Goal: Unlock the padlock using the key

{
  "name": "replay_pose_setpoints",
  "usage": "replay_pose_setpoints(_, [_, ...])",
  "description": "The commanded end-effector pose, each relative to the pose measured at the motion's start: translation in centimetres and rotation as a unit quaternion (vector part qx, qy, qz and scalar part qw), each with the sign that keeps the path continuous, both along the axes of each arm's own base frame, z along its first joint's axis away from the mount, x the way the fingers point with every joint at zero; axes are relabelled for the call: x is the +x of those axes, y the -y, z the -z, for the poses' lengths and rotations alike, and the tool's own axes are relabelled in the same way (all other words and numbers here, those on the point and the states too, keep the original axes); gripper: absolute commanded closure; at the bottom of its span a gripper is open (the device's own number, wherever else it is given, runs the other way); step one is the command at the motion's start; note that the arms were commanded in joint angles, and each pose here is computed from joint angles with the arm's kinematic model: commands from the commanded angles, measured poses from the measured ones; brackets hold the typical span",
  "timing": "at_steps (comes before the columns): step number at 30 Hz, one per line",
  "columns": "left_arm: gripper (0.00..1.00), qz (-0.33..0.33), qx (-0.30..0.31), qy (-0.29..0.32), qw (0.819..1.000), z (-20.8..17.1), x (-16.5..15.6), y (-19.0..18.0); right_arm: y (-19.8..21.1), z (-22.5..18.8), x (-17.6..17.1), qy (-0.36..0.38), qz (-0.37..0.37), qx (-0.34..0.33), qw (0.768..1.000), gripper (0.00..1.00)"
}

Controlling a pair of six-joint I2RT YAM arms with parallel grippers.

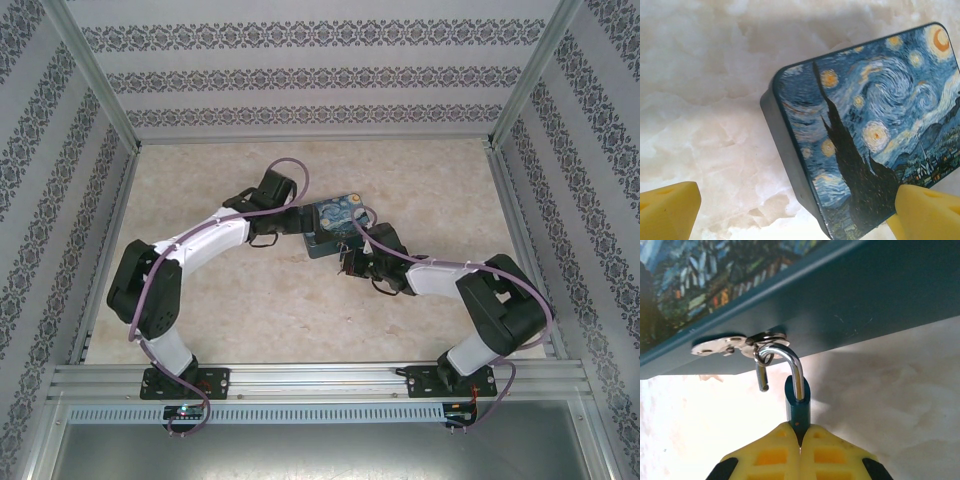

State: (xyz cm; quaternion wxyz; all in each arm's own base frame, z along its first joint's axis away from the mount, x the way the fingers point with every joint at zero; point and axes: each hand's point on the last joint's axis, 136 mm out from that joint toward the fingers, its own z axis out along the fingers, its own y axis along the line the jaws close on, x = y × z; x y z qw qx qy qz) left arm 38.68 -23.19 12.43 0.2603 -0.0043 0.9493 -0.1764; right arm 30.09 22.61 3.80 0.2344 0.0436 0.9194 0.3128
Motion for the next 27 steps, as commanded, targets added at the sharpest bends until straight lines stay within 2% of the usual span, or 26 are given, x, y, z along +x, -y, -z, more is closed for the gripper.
replay_pose_setpoints(1, [0.00, 0.020, 0.065, 0.008, 0.998, 0.7, -0.3, 0.1, 0.5, -0.5, 0.0, -0.007, 0.026, 0.015, 1.000, 1.00])
replay_pose_setpoints(11, [0.00, 0.026, 0.151, 0.002, 0.988, 3.3, -0.8, 0.0, 0.9, -0.1, -0.4, -0.030, 0.066, 0.045, 0.996, 1.00])
replay_pose_setpoints(27, [0.00, 0.042, 0.155, -0.024, 0.987, 6.0, -2.6, 0.4, 1.5, 0.8, 0.2, -0.060, 0.164, 0.122, 0.977, 1.00])
